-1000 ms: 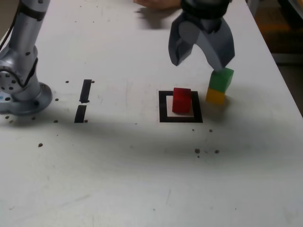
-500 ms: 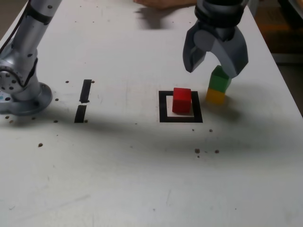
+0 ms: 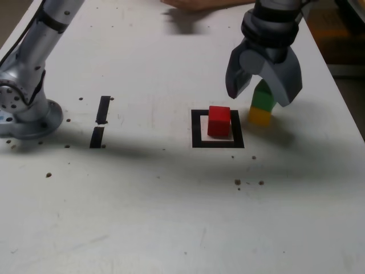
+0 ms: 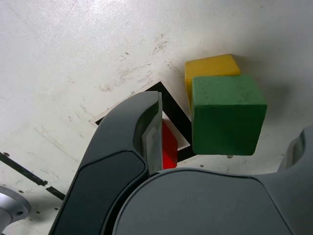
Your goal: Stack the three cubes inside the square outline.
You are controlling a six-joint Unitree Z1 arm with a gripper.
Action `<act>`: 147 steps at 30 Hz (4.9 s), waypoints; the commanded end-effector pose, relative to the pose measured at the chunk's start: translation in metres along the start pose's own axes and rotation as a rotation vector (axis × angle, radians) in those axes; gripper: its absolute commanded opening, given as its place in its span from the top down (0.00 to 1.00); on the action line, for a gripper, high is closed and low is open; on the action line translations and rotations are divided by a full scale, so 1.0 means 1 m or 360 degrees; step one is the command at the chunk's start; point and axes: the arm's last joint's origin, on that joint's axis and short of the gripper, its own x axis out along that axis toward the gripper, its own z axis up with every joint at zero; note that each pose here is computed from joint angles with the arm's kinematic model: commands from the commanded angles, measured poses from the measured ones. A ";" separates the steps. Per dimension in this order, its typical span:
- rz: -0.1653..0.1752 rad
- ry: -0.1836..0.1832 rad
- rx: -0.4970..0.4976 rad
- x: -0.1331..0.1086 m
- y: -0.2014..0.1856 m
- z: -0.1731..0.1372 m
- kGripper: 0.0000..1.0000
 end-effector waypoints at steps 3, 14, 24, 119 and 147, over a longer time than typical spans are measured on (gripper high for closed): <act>-0.0004 -0.0004 -0.0006 0.003 0.002 0.004 0.06; -0.0006 0.0027 -0.0116 0.011 0.005 0.008 0.38; -0.0007 -0.0054 -0.0124 0.011 0.006 0.013 0.89; -0.0049 -0.0390 -0.0019 -0.022 -0.033 -0.032 0.01; -0.0155 -0.0269 -0.0189 0.021 0.017 -0.021 0.04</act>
